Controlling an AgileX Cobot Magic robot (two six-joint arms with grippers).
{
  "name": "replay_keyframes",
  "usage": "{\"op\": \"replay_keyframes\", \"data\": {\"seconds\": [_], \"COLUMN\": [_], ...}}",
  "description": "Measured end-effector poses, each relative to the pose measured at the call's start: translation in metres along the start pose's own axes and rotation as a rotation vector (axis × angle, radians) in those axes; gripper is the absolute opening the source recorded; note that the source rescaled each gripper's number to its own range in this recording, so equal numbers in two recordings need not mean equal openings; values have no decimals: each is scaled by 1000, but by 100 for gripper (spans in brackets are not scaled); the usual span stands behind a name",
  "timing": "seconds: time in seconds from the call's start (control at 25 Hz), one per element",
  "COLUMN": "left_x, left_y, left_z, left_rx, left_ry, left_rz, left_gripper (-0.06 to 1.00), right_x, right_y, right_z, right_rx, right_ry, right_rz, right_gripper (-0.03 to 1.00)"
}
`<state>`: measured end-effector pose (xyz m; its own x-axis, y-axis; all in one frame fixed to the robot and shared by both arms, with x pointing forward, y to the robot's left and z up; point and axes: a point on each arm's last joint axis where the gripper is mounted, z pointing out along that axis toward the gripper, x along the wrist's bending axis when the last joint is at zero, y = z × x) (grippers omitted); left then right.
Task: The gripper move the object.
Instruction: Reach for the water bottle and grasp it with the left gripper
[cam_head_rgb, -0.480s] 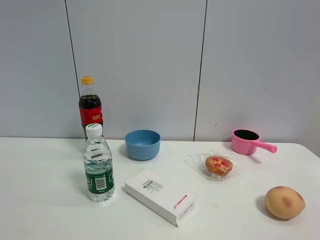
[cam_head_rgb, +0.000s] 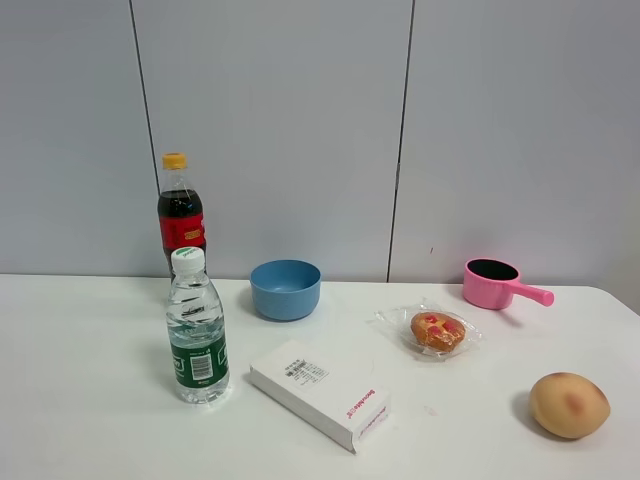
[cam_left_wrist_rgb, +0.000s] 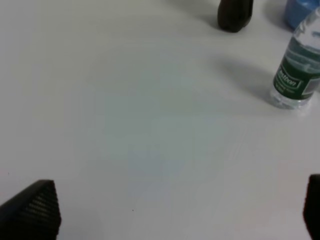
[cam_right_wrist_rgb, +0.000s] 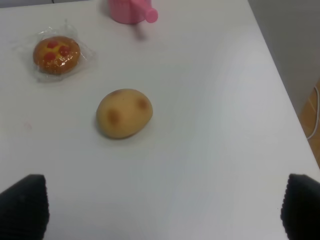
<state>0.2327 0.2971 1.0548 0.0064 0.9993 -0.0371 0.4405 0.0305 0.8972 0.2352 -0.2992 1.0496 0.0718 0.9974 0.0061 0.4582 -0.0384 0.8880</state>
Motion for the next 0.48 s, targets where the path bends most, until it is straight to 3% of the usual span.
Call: {"op": "replay_keyframes", "data": {"seconds": [0.48], "left_x": [0], "left_y": [0], "left_z": [0], "left_rx": [0], "left_ry": [0], "left_rz": [0], "left_gripper": [98], "right_x": [0], "right_y": [0], "right_z": [0], "right_rx": [0], "right_ry": [0], "right_rz": [0], "right_gripper": [100]}}
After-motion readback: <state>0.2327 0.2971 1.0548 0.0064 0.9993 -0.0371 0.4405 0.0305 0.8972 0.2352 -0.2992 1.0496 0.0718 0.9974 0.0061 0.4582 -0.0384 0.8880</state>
